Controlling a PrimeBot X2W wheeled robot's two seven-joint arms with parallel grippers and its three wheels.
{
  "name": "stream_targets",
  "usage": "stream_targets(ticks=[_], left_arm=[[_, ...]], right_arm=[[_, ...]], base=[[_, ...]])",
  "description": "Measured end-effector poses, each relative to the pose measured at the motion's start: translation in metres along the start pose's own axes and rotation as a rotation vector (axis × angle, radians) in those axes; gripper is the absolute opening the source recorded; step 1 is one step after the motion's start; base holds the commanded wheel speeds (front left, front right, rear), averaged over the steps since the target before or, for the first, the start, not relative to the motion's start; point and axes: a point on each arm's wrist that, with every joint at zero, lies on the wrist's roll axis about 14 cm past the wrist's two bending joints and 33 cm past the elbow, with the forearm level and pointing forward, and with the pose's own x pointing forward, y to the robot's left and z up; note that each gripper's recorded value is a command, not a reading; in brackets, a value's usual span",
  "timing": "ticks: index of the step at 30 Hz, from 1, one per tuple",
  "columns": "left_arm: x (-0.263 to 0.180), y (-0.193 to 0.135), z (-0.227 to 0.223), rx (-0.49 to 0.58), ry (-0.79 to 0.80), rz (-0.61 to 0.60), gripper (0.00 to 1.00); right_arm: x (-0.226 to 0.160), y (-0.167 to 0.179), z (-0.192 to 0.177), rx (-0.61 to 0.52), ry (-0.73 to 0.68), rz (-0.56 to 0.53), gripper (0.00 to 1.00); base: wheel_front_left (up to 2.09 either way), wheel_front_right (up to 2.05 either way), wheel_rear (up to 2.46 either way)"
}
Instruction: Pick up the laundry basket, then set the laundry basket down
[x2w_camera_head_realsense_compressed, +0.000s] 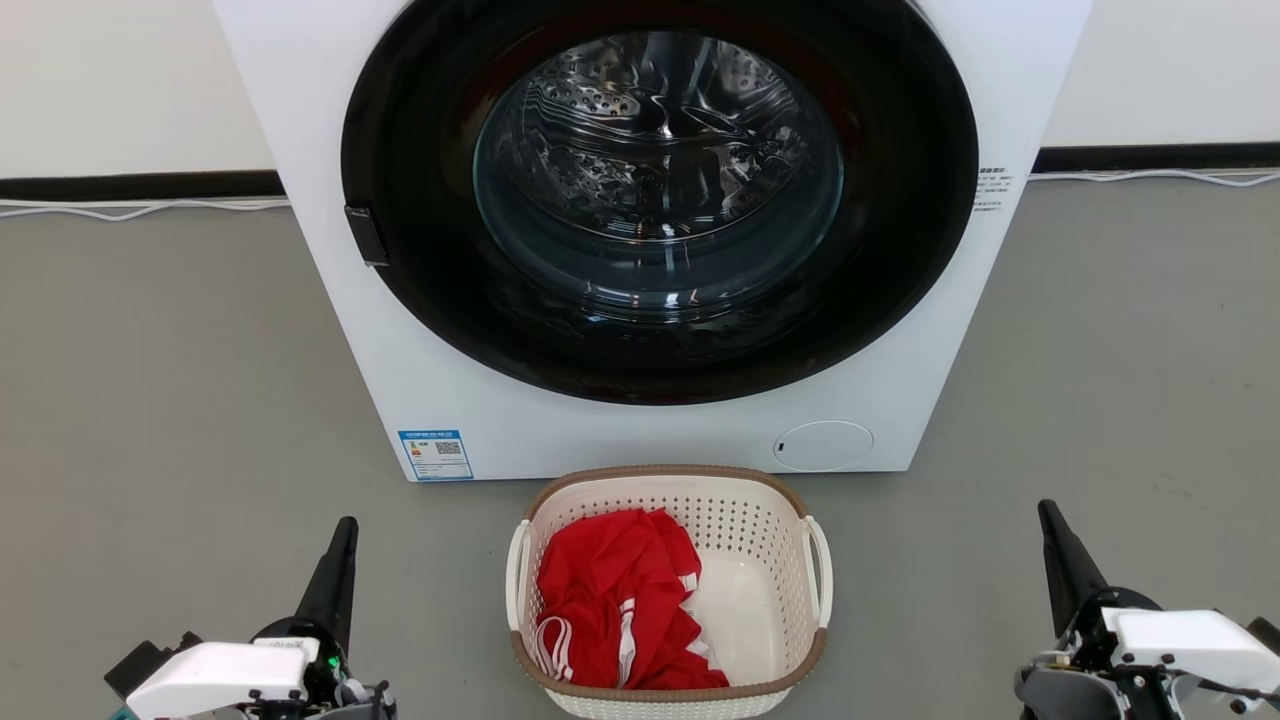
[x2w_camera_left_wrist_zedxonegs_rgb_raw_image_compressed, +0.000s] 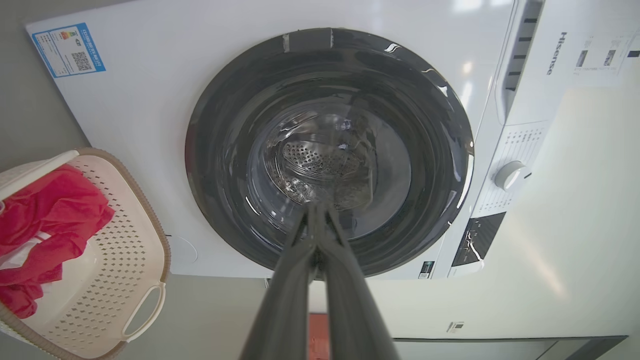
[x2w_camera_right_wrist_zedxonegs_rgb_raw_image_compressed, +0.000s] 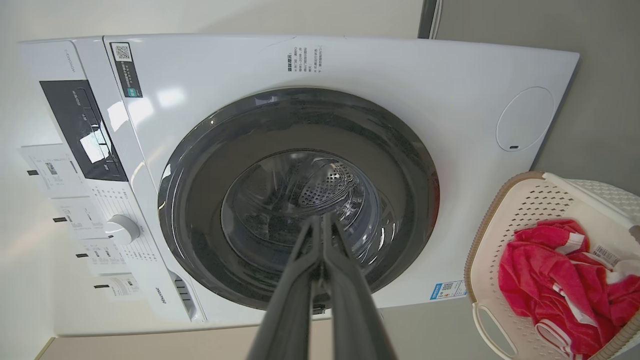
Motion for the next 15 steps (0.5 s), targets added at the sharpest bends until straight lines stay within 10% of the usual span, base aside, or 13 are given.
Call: stream_targets(ticks=[15], left_arm=[[0.0000, -0.0021, 0.0020, -0.059, -0.002, -0.010, 0.00]], right_arm=[[0.0018, 0.0041, -0.0005, 0.059, 0.006, 0.015, 0.00]], base=[[0.00, 0.00, 0.00]])
